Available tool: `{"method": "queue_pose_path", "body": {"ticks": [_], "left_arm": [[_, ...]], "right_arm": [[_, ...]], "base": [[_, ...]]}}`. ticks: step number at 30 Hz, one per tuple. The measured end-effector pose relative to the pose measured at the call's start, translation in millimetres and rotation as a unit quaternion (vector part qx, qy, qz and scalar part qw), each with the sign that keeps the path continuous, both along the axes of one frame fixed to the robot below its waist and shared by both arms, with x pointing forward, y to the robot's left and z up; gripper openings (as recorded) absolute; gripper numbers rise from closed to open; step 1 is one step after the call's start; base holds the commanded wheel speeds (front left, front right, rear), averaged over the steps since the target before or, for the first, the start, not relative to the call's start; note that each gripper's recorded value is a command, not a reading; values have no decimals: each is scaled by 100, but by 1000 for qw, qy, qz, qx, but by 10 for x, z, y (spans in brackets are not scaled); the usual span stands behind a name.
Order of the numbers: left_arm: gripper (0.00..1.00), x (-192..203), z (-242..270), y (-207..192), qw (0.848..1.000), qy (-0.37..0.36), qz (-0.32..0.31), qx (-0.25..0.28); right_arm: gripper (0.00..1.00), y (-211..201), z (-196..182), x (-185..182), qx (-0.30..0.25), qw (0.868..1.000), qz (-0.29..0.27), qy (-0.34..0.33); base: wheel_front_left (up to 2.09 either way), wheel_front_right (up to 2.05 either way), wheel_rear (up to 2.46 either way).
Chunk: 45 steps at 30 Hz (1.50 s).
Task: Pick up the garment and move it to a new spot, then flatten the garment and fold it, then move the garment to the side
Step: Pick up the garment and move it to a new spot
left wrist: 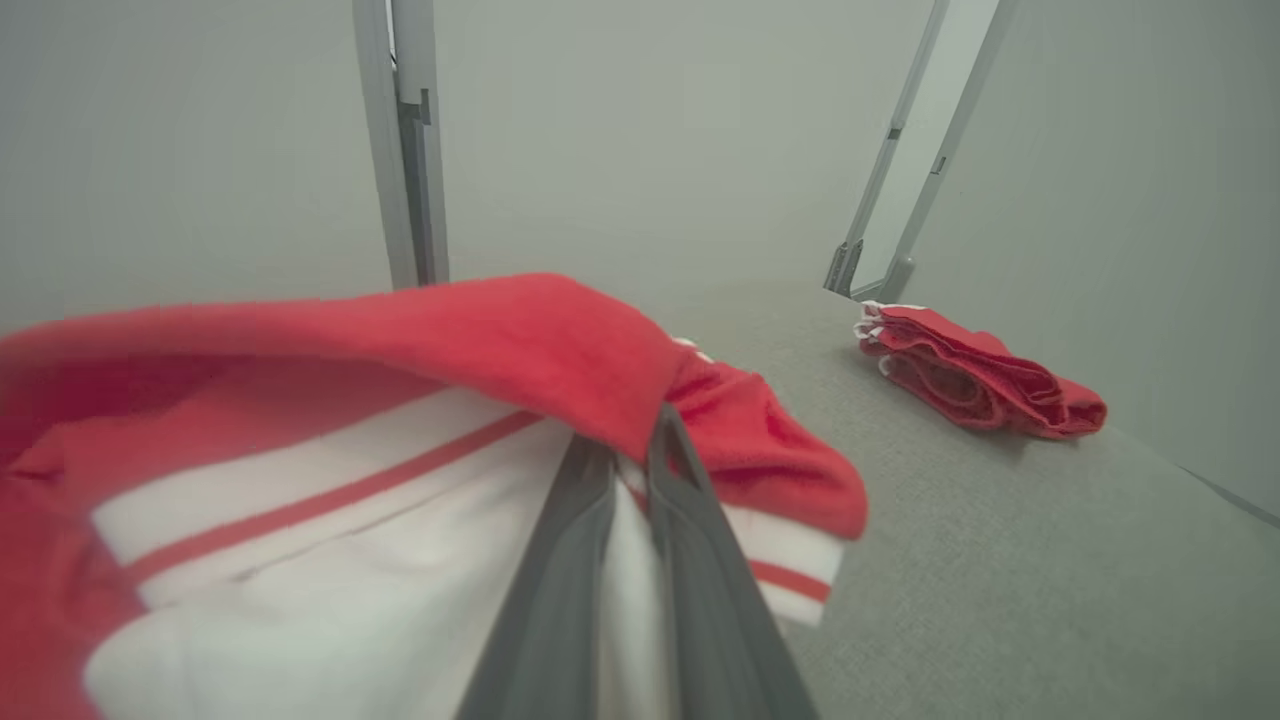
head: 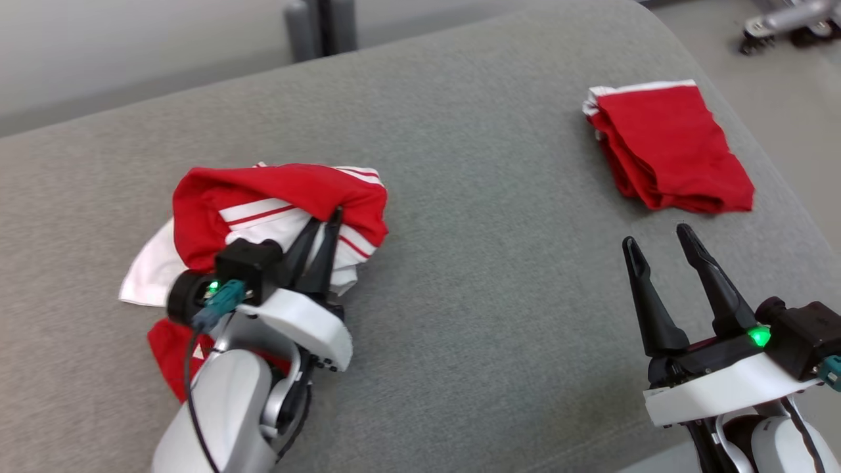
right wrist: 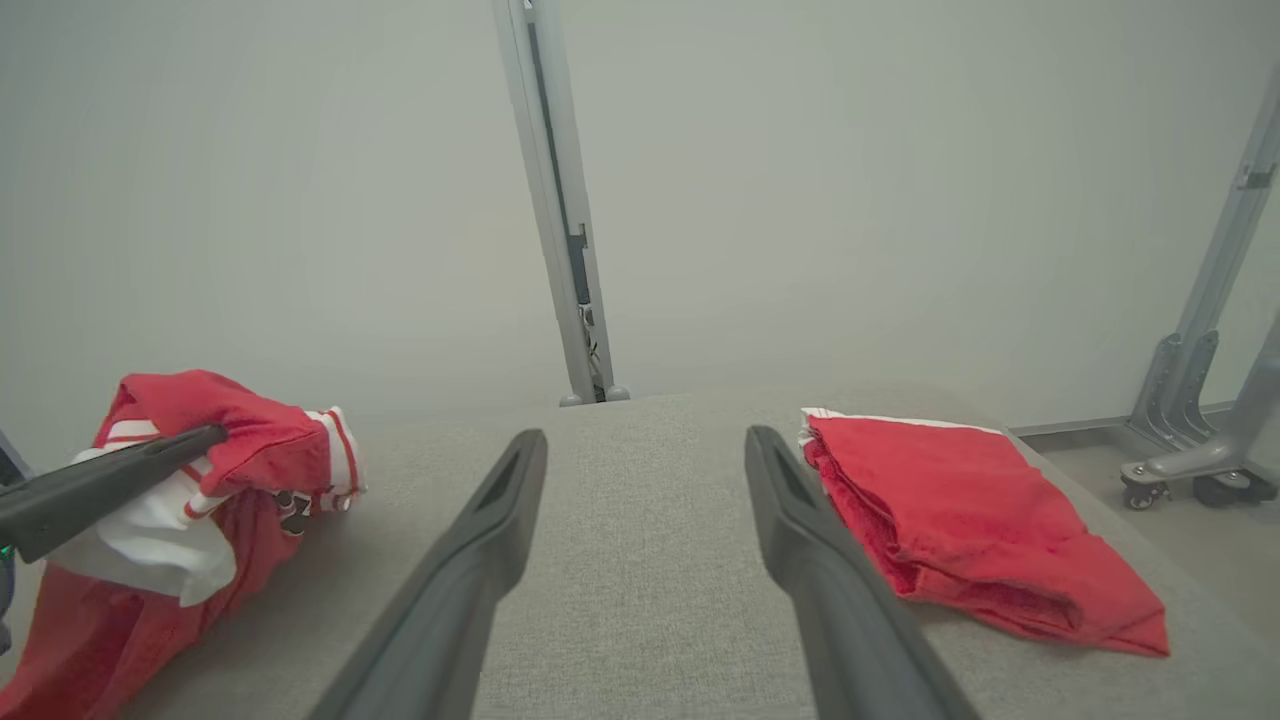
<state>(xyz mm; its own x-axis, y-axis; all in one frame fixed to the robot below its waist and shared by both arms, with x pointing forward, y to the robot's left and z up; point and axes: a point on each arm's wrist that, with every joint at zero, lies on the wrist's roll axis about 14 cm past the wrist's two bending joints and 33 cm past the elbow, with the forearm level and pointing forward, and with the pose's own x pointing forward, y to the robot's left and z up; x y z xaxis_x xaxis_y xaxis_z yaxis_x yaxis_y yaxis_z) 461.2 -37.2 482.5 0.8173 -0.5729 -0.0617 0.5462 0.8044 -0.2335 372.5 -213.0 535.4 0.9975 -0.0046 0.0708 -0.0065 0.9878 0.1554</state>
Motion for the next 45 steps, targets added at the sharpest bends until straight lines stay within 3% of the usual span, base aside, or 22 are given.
{"method": "queue_pose_path", "body": {"ticks": [4, 12, 13, 14, 15, 22, 29, 39, 45], "left_arm": [[0, -33, -301, -347, 998, 40, -45, 3], [0, -221, -919, -599, 988, 120, -94, 29], [27, -225, -909, -605, 988, 119, -95, 22], [47, -219, -883, -601, 989, 115, -92, 13], [100, -212, -841, -598, 990, 107, -89, 5], [100, -130, -507, -457, 997, 52, -60, -24], [100, 55, -151, 224, 998, 0, 55, -43], [100, 10, 145, 1542, 973, -49, 223, -17], [100, -291, 231, 1945, 962, -59, 267, 6]], "right_arm": [[100, -124, -156, -27, 3, 999, -24, 22], [100, -231, -315, -20, 5, 998, -46, 40], [100, -236, -322, -18, 6, 998, -47, 40], [100, -232, -328, -14, 7, 998, -46, 40], [100, -236, -333, -12, 8, 998, -47, 40], [100, -196, -323, 18, 12, 999, -39, 36], [100, -112, -242, 102, 9, 1000, -18, 20], [100, 137, -164, 185, 8, 1000, 27, 11], [100, 220, -135, 134, 4, 999, 43, 13]], "base": [[0, 0, 0], [0, 0, 0], [0, 0, 0], [0, 0, 0], [0, 0, 0], [0, 0, 0], [0, 0, 0], [0, 0, 0], [0, 0, 0]]}}
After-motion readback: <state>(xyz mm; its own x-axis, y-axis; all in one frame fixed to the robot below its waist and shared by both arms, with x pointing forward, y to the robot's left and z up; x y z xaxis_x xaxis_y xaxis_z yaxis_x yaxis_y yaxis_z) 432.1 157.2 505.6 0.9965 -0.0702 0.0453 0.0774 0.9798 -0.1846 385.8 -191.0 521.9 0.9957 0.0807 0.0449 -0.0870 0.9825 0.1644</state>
